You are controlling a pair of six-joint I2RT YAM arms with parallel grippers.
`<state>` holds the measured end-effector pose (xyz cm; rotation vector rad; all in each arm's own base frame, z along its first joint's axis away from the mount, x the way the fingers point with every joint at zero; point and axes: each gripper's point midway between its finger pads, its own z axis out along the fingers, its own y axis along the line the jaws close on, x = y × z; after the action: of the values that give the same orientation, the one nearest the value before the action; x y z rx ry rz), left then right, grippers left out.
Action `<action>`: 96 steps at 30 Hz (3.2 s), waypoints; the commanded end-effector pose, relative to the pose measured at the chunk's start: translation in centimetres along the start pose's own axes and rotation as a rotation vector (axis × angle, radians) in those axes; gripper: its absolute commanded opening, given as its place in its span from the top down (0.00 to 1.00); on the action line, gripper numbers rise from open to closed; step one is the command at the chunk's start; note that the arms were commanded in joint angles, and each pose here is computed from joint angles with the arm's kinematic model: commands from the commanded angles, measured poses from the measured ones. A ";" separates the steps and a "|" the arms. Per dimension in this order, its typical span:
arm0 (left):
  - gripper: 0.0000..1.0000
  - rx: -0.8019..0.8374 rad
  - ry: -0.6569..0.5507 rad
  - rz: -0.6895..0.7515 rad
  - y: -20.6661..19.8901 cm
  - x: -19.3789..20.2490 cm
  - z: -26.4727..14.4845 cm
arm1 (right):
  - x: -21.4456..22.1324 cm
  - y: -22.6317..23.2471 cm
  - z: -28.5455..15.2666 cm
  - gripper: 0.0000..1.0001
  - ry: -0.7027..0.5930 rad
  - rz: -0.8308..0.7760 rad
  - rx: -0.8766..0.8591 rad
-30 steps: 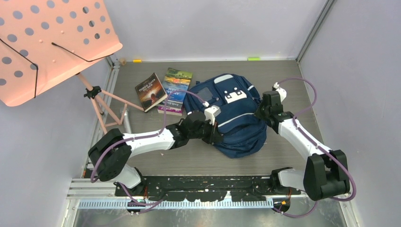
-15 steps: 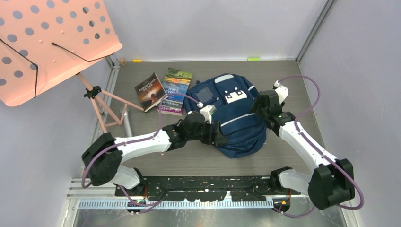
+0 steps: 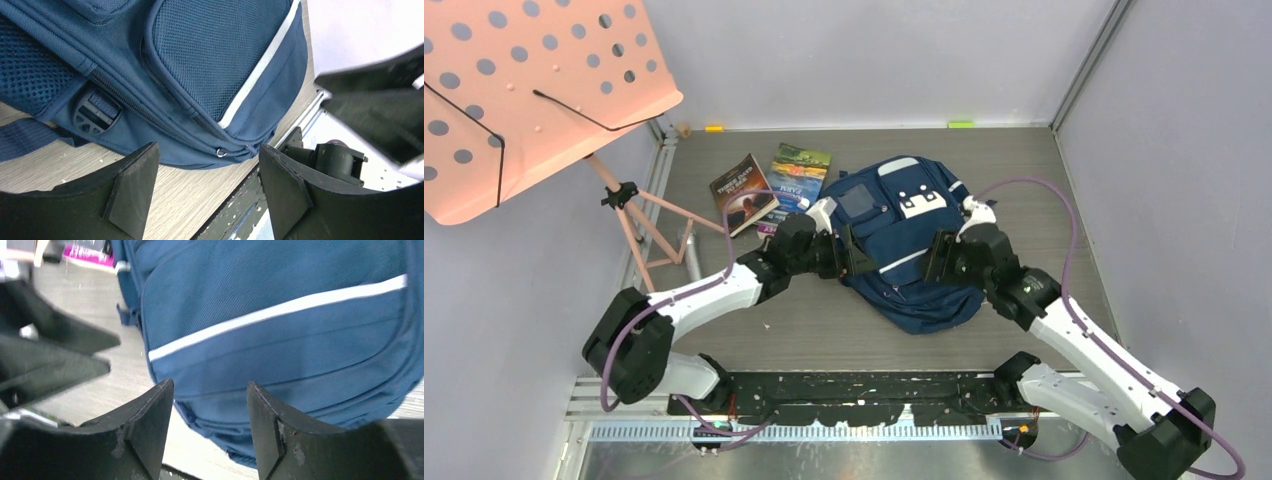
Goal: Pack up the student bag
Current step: Zip the student bag at the center of the board.
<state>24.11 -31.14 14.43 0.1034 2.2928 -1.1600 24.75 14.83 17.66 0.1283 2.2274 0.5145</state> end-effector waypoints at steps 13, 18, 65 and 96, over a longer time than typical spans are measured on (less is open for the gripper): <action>0.42 0.103 -0.048 -0.107 -0.7 -2.2 4.3 | 6.8 5.2 0.9 0.47 0.014 -0.253 -0.106; 0.42 0.100 -0.035 -0.113 -0.5 -1.9 4.6 | 7.7 5.1 2.3 0.51 0.034 -0.294 -0.054; 0.37 0.407 -0.205 1.233 -9.2 -0.4 7.0 | 2.4 0.9 -2.2 1.00 -0.066 -0.127 0.087; 1.00 0.188 -0.206 1.281 -5.3 1.9 8.2 | 1.4 -6.9 -2.0 1.00 -0.059 -0.055 0.398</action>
<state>24.41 -42.92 13.00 1.2979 1.3341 -0.6392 21.74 11.38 13.63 0.1792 2.2863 0.1555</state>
